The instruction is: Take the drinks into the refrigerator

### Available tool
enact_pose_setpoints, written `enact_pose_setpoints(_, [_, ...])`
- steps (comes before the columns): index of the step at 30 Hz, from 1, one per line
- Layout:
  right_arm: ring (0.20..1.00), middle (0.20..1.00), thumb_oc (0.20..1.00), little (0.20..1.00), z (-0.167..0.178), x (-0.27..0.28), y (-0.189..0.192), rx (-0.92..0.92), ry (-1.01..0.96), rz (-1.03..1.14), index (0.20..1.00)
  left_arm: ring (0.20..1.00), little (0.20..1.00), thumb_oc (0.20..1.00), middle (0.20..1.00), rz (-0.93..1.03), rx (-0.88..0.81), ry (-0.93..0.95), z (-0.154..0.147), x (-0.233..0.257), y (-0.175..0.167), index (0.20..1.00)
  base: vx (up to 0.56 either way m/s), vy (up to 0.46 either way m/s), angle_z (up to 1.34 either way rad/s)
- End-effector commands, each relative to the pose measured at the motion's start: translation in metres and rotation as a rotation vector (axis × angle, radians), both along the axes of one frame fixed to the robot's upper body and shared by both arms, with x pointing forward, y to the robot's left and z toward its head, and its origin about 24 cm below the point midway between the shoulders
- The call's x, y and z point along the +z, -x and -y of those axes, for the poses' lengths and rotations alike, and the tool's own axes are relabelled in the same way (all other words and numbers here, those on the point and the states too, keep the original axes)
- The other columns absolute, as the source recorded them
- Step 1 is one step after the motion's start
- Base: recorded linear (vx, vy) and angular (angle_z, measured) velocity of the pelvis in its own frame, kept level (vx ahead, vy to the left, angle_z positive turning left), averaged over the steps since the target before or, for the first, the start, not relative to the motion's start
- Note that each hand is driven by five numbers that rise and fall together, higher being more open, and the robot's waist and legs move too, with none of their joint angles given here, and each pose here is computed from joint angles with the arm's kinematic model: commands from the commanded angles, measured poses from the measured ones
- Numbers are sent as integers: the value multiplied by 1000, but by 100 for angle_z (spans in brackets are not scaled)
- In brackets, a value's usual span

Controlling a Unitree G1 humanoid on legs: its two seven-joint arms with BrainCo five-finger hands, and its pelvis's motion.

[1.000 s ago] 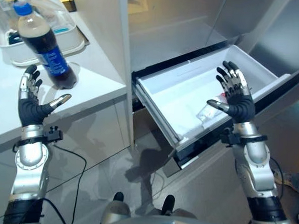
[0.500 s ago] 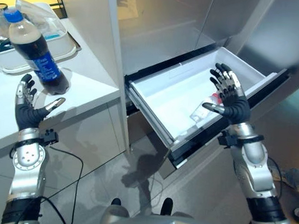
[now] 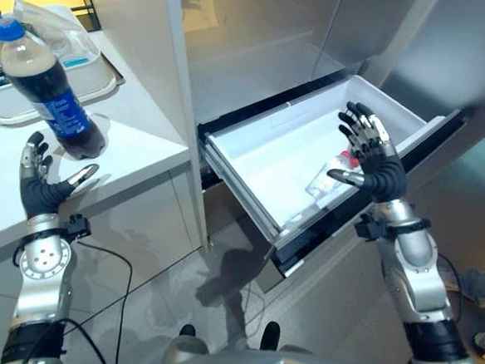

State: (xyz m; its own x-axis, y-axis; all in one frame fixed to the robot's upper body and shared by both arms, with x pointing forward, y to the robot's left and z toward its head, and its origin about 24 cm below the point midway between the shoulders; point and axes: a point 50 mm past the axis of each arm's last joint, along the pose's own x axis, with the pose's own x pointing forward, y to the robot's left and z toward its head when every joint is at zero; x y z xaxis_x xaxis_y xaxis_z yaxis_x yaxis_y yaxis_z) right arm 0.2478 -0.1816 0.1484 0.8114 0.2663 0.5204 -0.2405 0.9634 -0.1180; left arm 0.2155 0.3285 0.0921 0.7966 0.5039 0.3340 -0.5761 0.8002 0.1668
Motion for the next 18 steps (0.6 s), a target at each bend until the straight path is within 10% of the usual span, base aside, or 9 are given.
enact_pose_setpoints(1, [1000, 1000, 1000, 1000, -2, 33, 11, 33, -12, 173, 1000, 1000, 1000, 1000, 1000, 79, 81, 21, -18, 12, -4, 1000, 0, 0, 0])
enact_pose_setpoints(18, [1000, 1000, 1000, 1000, -1, 31, 16, 39, 4, 161, 1000, 1000, 1000, 1000, 1000, 143, 126, -36, -29, 38, -12, 1000, 3, 4, -1])
